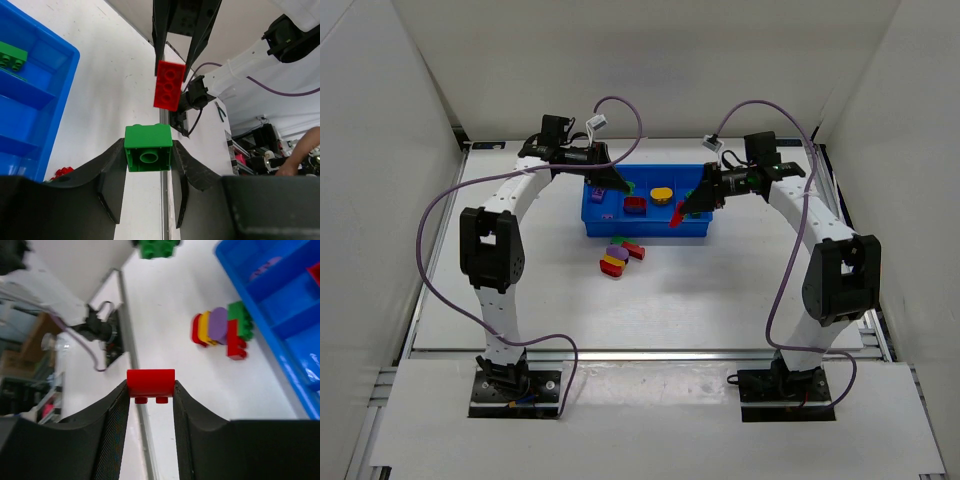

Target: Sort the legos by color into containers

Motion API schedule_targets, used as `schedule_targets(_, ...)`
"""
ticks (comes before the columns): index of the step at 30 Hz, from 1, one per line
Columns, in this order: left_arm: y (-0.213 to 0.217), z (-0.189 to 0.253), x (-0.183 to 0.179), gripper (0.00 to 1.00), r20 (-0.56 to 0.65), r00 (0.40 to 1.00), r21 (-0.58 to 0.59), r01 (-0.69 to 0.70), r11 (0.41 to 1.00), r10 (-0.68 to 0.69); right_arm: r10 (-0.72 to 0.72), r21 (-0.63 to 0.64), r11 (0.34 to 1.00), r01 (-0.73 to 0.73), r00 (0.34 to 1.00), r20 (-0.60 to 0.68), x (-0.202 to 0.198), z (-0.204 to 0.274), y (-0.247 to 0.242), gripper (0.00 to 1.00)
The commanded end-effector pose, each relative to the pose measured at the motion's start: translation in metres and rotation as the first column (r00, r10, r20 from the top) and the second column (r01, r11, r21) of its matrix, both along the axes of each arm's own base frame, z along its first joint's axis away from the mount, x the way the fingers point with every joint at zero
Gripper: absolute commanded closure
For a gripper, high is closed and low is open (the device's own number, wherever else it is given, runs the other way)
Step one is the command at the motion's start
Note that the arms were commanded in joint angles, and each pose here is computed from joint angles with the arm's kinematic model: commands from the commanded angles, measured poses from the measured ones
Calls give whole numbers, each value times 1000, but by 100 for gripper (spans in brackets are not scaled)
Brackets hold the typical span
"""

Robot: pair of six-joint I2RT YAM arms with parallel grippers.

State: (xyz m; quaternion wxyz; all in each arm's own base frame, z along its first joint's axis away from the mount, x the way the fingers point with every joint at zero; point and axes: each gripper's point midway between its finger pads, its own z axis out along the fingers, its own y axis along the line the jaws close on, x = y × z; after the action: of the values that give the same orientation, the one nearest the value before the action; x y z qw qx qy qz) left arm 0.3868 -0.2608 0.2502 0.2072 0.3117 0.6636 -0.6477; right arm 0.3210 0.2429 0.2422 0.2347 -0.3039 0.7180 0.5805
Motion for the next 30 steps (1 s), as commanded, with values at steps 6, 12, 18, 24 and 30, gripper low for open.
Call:
schedule_targets(6,44,48,-9,77,157,967,54,-210,976,199,-112,-193,969,156,968,224,72,-20,60,97)
schedule_targets(12,81,46,-26,76,160,930,98,-348,932,330,-196,-242,934,261,945,262,129,-49,99,97)
schedule_targets(18,91,48,-40,75,172,916,102,-384,918,363,-261,-256,899,355,904,338,178,-83,108,95)
schedule_targets(24,98,47,-41,75,171,908,102,-402,910,382,-290,-237,882,407,866,408,206,-89,116,45)
schedule_targets(30,97,40,-40,75,153,914,107,-393,913,376,-266,-183,912,367,870,415,202,-77,129,8)
